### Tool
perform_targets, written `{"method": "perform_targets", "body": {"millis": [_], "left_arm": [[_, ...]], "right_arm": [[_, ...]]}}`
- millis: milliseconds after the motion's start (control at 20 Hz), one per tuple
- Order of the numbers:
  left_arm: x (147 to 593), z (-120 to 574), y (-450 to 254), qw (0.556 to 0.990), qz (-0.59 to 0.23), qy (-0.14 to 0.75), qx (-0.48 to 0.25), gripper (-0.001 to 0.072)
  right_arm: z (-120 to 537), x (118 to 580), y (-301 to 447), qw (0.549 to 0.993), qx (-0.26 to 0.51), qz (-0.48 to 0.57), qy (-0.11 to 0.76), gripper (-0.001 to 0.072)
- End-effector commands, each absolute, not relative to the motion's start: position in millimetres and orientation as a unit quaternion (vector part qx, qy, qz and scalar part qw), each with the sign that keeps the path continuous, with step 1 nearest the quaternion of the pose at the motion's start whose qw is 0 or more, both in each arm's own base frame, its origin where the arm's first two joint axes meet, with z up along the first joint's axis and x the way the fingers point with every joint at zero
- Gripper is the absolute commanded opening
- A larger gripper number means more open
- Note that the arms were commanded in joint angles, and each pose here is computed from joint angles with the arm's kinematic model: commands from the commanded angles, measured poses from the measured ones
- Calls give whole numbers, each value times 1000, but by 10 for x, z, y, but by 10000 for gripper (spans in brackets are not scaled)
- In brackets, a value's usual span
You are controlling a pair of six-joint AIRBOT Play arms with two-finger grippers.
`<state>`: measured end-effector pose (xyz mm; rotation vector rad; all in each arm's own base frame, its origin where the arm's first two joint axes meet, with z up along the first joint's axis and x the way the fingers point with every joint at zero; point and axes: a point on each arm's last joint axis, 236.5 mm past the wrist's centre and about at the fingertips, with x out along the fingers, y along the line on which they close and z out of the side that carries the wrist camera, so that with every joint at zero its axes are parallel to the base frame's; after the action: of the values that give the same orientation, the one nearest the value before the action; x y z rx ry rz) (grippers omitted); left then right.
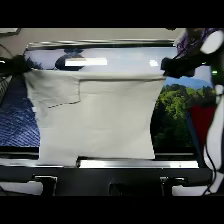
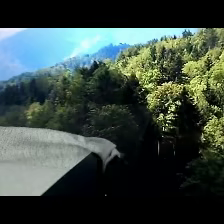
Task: Fold the clothes and pants, and hang the long-sleeved shirts on hangers.
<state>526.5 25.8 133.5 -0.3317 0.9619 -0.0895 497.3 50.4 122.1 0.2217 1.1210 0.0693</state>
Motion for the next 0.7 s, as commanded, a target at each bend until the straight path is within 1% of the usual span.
{"method": "perform_targets", "body": {"millis": [0,100,200,400,500,650], "left_arm": [[5903,150,81,845,-51,503,-173,13],[6218,-53,112,861,-48,478,-170,13],[6465,-23,205,885,-33,429,-175,13],[6687,293,332,916,-21,361,-171,14],[6627,313,295,913,-30,372,-165,14],[6399,163,228,890,-48,427,-152,15]], "right_arm": [[339,5458,382,833,88,7,547,30],[237,5727,292,855,82,-9,512,29],[332,5936,217,879,79,-21,469,29],[702,6166,196,908,94,-27,408,29],[657,6102,239,898,113,-28,424,30],[452,5835,252,866,111,-33,487,30]]}}
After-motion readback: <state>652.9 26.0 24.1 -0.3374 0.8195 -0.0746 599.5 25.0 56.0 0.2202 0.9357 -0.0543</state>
